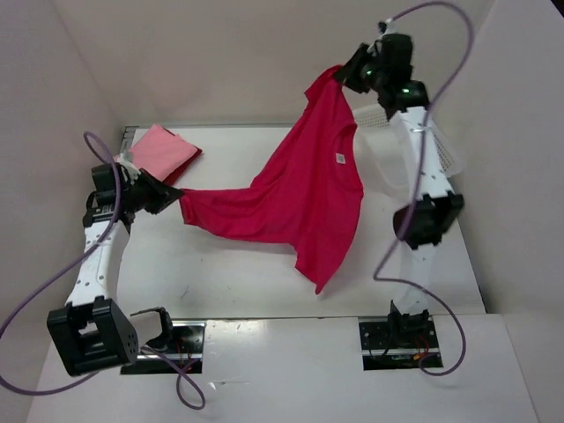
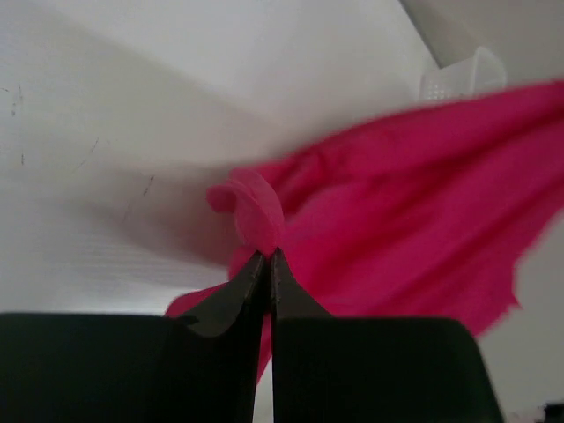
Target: Fold and stack the t-shirts
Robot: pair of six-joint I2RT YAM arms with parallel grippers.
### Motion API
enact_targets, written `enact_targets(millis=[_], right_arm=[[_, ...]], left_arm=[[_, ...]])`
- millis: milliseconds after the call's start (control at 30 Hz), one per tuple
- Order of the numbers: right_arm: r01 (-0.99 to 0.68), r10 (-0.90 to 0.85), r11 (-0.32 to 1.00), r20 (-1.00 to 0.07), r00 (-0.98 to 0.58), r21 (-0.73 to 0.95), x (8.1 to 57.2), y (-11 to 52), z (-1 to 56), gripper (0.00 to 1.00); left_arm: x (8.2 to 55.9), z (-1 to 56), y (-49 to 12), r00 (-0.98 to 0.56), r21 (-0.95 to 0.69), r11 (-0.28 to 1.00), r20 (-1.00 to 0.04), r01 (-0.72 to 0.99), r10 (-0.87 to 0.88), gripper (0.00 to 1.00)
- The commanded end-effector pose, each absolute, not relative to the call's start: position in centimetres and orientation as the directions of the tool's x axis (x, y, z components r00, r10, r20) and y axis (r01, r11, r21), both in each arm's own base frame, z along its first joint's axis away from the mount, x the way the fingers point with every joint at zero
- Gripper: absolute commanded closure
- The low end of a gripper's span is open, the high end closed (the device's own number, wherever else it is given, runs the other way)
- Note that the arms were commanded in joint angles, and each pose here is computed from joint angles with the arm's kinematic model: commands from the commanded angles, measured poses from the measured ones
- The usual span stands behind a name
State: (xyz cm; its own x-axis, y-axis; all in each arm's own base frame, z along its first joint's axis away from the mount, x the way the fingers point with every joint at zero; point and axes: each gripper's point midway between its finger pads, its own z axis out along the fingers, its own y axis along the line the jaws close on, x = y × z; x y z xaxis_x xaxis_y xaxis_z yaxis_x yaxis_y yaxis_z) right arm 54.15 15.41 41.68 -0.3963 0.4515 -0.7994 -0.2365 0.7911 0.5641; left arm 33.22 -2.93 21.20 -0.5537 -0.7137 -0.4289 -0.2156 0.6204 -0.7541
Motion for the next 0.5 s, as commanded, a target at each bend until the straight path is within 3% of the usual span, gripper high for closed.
enact_targets(millis=[0, 67, 100, 167, 233, 267, 333, 367, 433, 467], right_arm=[[-0.149, 0.426, 0.819, -0.762, -0.488, 0.554, 59.8, 15.2, 33.9, 0.80], [-0.135, 0.444, 0.813, -0.754, -0.484, 0.566, 60.8, 15.3, 32.9, 0.66], [-0.115, 0.453, 0.819, -0.756, -0.472, 0.562, 60.8, 14.3, 33.1, 0.53], [-0.129, 0.443, 0.824, -0.770, -0.460, 0.551, 60.3, 14.2, 34.2, 0.48], [-0.160, 0.435, 0.811, -0.763, -0.478, 0.563, 58.7, 14.6, 35.4, 0.48], [-0.149, 0.425, 0.806, -0.735, -0.529, 0.573, 58.2, 15.0, 33.2, 0.50], [-0.219, 0.415, 0.779, -0.744, -0.523, 0.588, 54.8, 17.0, 35.9, 0.56], [-0.194, 0.402, 0.782, -0.717, -0.569, 0.592, 54.0, 17.4, 32.2, 0.59], [-0.213, 0.408, 0.771, -0.723, -0.558, 0.600, 50.5, 18.0, 33.5, 0.71], [-0.170, 0.381, 0.774, -0.663, -0.645, 0.610, 48.4, 19.5, 28.9, 0.76]], left_arm=[[36.4, 20.5, -3.1, -0.521, -0.761, 0.626, -0.469, -0.173, -0.714, 0.90], [38.4, 18.2, -3.2, -0.540, -0.751, 0.624, -0.440, -0.217, -0.718, 0.85], [39.2, 17.7, -3.2, -0.543, -0.745, 0.628, -0.440, -0.224, -0.715, 0.84], [41.3, 16.9, -3.0, -0.529, -0.749, 0.625, -0.447, -0.220, -0.721, 0.78], [42.7, 15.9, -2.0, -0.502, -0.728, 0.635, -0.461, -0.257, -0.732, 0.70], [43.2, 15.7, -1.4, -0.484, -0.716, 0.640, -0.471, -0.278, -0.737, 0.66], [44.4, 15.9, 0.0, -0.466, -0.711, 0.643, -0.483, -0.286, -0.741, 0.63], [44.7, 15.9, 0.7, -0.459, -0.702, 0.647, -0.489, -0.298, -0.742, 0.60], [44.6, 16.2, 2.5, -0.435, -0.710, 0.629, -0.481, -0.315, -0.761, 0.53], [44.4, 16.5, 3.2, -0.416, -0.705, 0.627, -0.487, -0.331, -0.767, 0.53]])
